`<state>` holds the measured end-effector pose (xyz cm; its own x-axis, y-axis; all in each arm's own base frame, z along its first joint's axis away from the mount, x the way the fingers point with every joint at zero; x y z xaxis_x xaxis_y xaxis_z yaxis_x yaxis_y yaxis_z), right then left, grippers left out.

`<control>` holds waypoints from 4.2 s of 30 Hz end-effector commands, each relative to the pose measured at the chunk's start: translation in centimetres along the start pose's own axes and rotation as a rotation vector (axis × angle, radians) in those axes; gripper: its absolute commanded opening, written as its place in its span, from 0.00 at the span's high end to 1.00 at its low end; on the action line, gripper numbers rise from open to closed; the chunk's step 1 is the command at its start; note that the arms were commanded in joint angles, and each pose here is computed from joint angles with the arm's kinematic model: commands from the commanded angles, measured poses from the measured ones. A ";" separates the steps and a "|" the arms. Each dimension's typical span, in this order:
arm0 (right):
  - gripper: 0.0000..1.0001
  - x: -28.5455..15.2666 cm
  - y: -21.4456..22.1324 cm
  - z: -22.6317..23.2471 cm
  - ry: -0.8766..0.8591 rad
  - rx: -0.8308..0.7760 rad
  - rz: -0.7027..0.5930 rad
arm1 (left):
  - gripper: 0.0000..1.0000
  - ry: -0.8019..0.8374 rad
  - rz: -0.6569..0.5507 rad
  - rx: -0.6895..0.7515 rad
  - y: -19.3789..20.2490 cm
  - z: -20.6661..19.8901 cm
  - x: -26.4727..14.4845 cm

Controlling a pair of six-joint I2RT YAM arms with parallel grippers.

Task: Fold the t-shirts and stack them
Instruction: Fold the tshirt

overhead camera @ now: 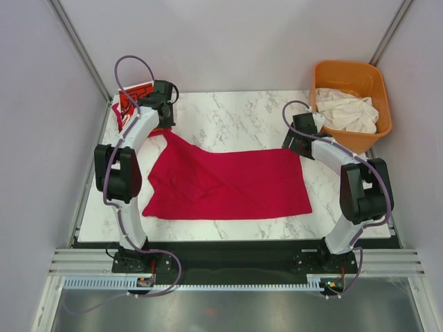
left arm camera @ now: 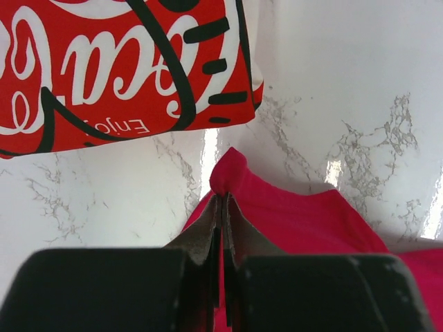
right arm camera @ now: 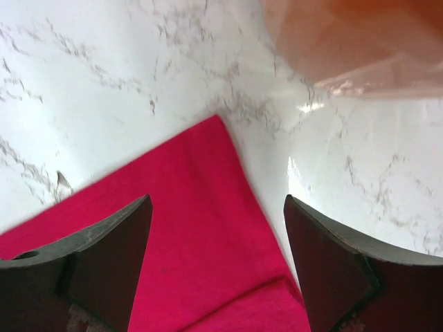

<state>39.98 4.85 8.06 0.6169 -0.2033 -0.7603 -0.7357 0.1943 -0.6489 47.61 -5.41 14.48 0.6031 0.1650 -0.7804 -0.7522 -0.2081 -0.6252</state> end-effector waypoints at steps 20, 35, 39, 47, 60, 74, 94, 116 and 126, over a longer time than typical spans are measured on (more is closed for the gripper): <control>0.32 5.3 -1.5 2.1 0.018 -0.024 -0.019 | 0.98 -0.022 -0.050 0.039 -1.4 0.5 -0.7; 0.31 6.9 4.4 -0.5 0.154 -0.005 0.117 | 0.98 0.021 -0.033 0.013 -0.9 -0.2 -0.9; 0.46 6.4 3.4 -0.6 0.150 0.004 0.093 | 0.98 0.009 -0.038 0.019 -1.1 0.1 -1.0; 1.00 6.8 3.9 -0.3 0.131 -0.022 0.108 | 0.98 0.016 -0.024 0.013 -0.7 -0.2 -0.5; 1.00 1.1 -2.6 0.9 0.019 -0.023 -0.026 | 0.98 0.136 -0.072 -0.025 -2.4 -1.5 -4.1; 1.00 -5.7 -2.4 -2.3 0.034 0.015 -0.116 | 0.98 0.183 -0.073 -0.014 1.5 0.4 -9.6; 1.00 -8.7 4.3 -4.5 -0.029 0.085 -0.080 | 0.98 0.253 -0.030 -0.153 13.3 4.2 -14.5; 1.00 -10.4 8.1 -6.5 -0.020 0.093 -0.056 | 0.98 0.278 0.083 -0.362 18.9 6.0 -18.8; 0.02 -9.9 11.5 -6.7 -0.050 0.192 0.035 | 0.21 0.370 0.206 -0.420 22.9 5.9 -21.8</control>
<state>24.30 2.14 8.61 0.6117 -0.1795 -0.7704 -0.6998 0.3315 -0.6328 18.30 -7.26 16.83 0.6013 -0.1806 -0.7783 -0.7208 -0.5429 -0.4309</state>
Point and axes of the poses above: each gripper's point midway between its finger pads, its own x axis out along the fingers, its own z axis along the line the jaws close on, y = z × x, the point moved 2 cm from there along -x, back along the fingers, and after that the axes turned 11 degrees about -x, right-handed, at the moved point
